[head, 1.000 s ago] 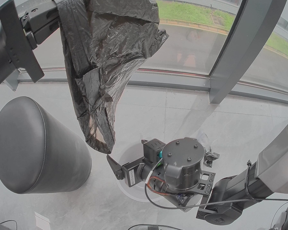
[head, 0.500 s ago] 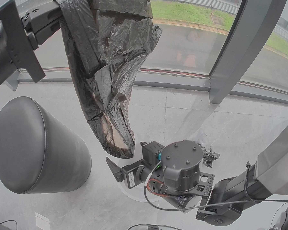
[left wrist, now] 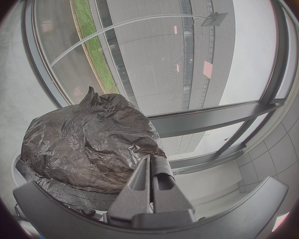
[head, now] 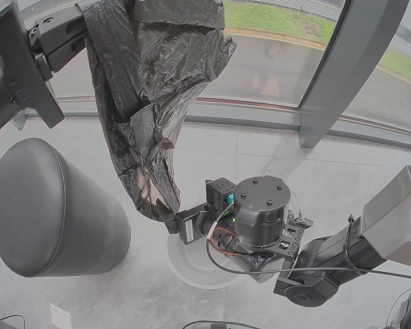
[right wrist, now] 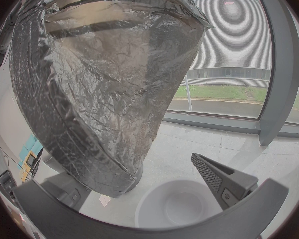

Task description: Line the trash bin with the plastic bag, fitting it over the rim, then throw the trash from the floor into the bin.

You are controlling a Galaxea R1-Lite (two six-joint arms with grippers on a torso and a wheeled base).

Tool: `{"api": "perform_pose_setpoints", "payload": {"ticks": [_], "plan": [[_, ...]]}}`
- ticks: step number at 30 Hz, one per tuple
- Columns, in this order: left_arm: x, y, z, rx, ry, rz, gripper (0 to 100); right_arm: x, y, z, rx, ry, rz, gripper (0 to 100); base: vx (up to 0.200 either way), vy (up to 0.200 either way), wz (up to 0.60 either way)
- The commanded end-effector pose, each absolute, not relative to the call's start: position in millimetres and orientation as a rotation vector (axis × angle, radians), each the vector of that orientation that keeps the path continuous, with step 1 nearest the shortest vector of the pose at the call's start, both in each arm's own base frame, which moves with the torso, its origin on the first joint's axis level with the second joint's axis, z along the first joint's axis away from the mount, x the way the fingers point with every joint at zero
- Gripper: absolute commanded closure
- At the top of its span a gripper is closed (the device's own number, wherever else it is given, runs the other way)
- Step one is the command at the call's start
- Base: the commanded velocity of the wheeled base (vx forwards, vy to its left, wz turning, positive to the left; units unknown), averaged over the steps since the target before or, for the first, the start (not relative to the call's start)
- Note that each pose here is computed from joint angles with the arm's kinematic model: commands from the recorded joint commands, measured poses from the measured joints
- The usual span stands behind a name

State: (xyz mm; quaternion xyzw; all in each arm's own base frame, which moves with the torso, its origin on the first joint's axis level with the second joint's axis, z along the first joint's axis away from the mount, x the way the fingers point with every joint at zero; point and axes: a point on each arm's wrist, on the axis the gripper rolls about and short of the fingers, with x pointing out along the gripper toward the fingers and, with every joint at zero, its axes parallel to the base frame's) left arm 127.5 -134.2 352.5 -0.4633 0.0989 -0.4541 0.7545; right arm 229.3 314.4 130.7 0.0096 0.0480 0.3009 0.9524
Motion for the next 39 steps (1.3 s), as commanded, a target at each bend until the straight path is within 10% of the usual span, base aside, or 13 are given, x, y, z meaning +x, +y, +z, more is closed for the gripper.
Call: {"api": "perform_pose_setpoints", "payload": {"ticks": [1, 4, 5, 25, 39], "plan": [[126.9, -133.7, 352.5, -1.012, 0.216, -0.993, 100, 230.9, 317.7, 128.2, 0.015, 0.096, 0.613, 0, 0.000, 0.000, 0.00], [126.9, -133.8, 352.0, -1.011, 0.217, -0.992, 100, 231.7, 318.5, 125.9, 0.012, 0.097, 0.601, 0, 0.000, 0.000, 0.00], [126.9, -133.8, 352.0, -1.011, 0.217, -0.992, 100, 231.7, 318.5, 125.9, 0.012, 0.097, 0.599, 100, 0.000, 0.000, 0.00], [126.0, -122.0, 348.7, -1.000, 0.184, -0.953, 100, 222.8, 296.4, 106.8, -0.042, 0.165, 0.597, 100, 0.000, 0.000, 0.00], [171.9, -122.0, 275.0, -0.801, 0.190, -0.818, 100, 181.8, 203.2, 118.2, -0.224, 0.442, 0.907, 100, 0.000, 0.000, 0.00]]}}
